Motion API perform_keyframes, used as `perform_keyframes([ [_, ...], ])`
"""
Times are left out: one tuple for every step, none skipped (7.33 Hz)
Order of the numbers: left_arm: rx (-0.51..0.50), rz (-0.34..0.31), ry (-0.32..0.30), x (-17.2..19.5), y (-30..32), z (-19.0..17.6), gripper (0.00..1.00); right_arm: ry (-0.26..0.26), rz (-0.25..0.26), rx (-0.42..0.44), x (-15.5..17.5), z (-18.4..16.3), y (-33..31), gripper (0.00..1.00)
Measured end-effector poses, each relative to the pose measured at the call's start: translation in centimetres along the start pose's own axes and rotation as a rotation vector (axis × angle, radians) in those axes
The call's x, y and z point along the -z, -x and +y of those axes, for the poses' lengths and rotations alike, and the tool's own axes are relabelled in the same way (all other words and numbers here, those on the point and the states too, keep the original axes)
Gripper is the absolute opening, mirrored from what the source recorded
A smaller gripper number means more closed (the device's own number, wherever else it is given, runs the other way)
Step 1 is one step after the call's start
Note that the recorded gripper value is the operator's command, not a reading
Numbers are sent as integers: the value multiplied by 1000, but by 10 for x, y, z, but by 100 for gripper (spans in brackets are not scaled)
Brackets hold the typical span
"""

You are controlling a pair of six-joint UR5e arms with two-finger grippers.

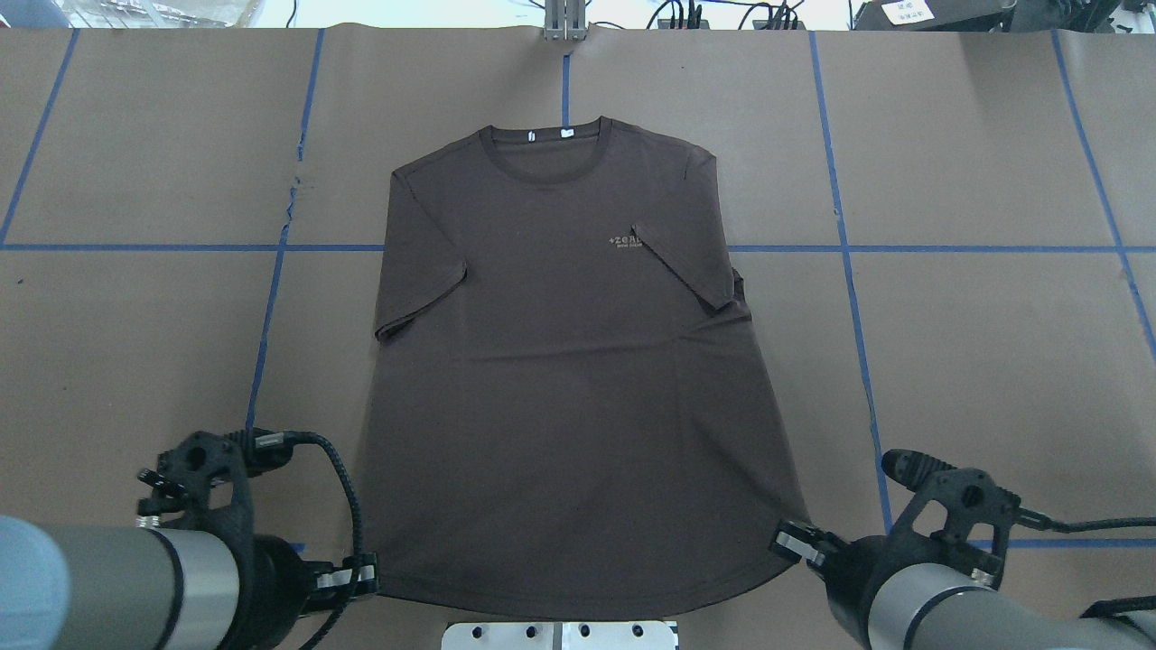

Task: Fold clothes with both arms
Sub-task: 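Lift the hem with both grippers and carry it toward the collar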

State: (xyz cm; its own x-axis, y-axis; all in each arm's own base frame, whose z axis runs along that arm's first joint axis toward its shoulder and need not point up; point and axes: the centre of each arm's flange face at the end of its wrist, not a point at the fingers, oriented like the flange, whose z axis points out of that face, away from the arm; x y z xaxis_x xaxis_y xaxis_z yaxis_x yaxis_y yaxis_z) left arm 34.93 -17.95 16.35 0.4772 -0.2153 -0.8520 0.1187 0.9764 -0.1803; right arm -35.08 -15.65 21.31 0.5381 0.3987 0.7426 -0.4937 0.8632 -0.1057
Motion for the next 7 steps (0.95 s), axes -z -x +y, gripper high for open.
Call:
perform_keyframes([
  [18, 23, 18, 39, -8, -6, 0, 39, 5, -26, 31, -13, 9, 0],
  [8, 32, 20, 56, -11, -13, 0, 55, 24, -46, 46, -23, 16, 0],
  [-41, 22, -4, 58, -13, -27, 0, 54, 32, -42, 53, -32, 24, 0],
  [-101, -8, -53, 52, -17, -51, 0, 33, 32, -23, 53, -42, 34, 0],
  [-144, -46, -105, 43, -19, -80, 0, -9, 34, 1, 47, -59, 48, 0],
  [-167, -84, -152, 37, -21, -110, 0, -52, 46, 20, 38, -82, 62, 0],
  [-177, -122, -194, 32, -23, -140, 0, -68, 64, 14, 24, -109, 76, 0],
])
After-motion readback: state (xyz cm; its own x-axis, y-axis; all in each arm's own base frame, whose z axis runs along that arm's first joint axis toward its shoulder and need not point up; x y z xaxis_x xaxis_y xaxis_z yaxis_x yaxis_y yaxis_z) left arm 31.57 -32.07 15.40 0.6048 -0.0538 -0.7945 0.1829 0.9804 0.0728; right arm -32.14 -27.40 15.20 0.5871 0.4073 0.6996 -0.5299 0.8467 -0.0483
